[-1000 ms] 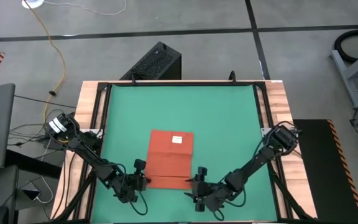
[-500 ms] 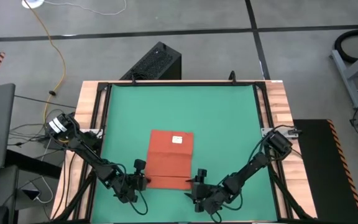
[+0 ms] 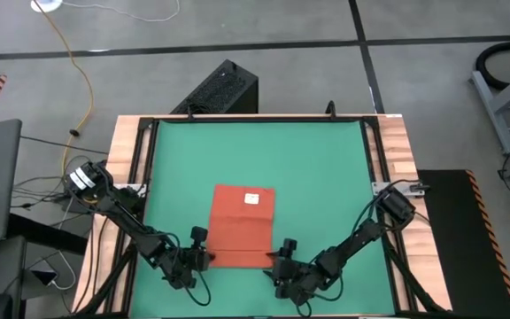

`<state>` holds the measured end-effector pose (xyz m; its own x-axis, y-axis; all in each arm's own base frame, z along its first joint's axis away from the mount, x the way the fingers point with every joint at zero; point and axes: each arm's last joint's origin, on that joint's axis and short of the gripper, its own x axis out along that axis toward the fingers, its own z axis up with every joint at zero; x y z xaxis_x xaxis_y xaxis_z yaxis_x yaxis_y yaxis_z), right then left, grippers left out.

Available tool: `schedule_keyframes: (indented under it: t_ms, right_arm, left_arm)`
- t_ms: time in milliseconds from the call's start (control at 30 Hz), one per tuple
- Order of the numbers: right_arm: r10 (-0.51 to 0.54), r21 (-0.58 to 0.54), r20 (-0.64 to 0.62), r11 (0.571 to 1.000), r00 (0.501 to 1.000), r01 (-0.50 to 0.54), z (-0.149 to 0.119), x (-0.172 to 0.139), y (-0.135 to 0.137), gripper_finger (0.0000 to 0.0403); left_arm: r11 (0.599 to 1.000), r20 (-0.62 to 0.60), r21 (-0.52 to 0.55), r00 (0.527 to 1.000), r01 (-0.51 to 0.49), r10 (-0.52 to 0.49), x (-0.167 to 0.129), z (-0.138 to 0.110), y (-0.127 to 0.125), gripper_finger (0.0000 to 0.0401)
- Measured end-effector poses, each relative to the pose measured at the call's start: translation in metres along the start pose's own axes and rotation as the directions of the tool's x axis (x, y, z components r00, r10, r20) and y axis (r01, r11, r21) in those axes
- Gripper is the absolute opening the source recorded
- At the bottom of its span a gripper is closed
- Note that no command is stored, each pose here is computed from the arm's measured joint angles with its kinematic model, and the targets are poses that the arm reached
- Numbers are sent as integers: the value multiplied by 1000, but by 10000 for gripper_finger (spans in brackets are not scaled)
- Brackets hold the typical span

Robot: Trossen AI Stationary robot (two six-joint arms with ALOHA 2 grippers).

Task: Roll towel
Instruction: Roll the orange towel

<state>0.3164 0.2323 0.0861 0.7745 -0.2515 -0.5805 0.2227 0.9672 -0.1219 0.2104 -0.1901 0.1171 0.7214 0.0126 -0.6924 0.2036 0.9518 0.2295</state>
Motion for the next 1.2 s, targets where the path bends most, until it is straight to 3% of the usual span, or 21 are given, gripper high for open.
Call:
schedule_keyframes:
  t_ms: [200,567,700,867,1200]
  right_arm:
    - [-53,62,-55,997,997,56,-9,6,-7,249]
    - [-55,84,-71,995,996,61,-12,7,-5,80]
    - [-30,74,-80,997,996,36,-1,4,3,39]
    - [23,76,-138,997,990,-13,22,0,15,25]
    - [123,274,-344,961,931,-26,73,5,5,24]
  left_arm:
    - [1000,-3,-2,1000,-3,3,1,0,1,0]
    - [1000,-8,-6,1000,8,-8,1,0,1,0]
    - [1000,-10,-7,1000,12,-12,1,0,1,0]
    - [999,-12,-10,999,36,-36,1,0,0,0]
    - [996,-17,-10,996,93,-93,0,1,-2,0]
